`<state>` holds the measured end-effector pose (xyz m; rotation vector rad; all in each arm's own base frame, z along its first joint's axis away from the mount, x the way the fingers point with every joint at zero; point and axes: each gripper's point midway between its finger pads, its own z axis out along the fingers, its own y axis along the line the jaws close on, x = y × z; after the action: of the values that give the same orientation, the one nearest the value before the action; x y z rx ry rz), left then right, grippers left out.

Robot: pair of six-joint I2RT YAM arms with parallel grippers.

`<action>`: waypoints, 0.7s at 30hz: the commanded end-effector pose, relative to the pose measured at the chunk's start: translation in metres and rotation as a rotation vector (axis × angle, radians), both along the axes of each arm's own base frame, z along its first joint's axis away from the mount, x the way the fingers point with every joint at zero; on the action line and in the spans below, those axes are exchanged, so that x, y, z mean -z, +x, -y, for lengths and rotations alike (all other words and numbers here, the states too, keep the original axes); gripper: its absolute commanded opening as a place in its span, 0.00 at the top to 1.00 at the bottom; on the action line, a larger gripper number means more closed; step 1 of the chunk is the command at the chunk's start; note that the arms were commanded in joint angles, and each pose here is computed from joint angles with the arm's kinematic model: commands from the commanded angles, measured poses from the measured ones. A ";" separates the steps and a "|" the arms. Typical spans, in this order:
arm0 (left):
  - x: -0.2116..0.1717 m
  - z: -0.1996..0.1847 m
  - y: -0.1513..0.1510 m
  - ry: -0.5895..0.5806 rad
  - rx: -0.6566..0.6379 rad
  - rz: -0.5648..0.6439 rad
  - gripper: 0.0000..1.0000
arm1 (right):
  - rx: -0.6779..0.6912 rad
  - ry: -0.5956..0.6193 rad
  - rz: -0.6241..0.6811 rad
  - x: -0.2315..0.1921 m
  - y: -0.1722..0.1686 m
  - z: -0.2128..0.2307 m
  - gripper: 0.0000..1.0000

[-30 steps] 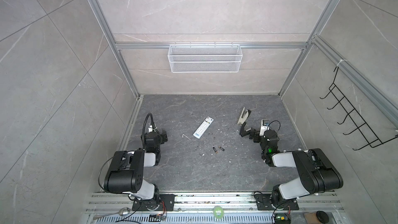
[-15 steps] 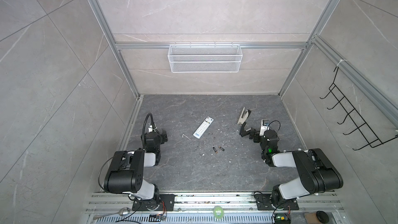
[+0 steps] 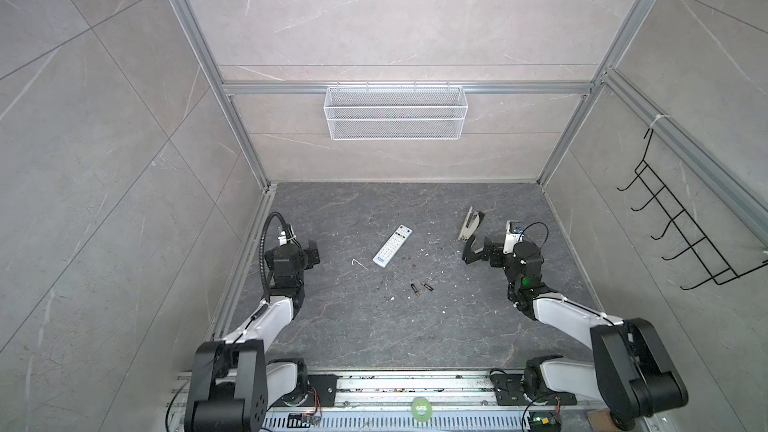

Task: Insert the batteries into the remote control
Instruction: 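Grasp the white remote's top end with the left gripper while the right gripper advances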

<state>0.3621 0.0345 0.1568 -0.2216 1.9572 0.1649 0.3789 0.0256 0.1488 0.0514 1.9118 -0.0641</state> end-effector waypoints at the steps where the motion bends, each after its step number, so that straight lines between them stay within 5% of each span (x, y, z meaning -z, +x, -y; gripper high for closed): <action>1: -0.002 0.022 -0.021 -0.115 0.071 -0.124 0.00 | 0.052 0.063 -0.199 0.008 -0.017 0.001 0.00; 7: -0.035 0.063 -0.052 -0.365 0.160 -0.223 0.00 | -0.065 0.069 -0.281 -0.020 -0.042 -0.032 0.00; 12: -0.039 0.106 -0.057 -0.516 0.302 -0.478 0.00 | -0.135 0.101 -0.362 -0.029 -0.065 -0.058 0.01; 21: -0.004 0.195 -0.024 -0.231 0.539 -0.699 0.00 | -0.257 0.117 -0.451 -0.027 -0.082 -0.104 0.01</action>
<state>0.3380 -0.1428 0.1667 0.1084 2.5935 -0.4657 0.3072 0.1226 0.1854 -0.1314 2.2770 0.1993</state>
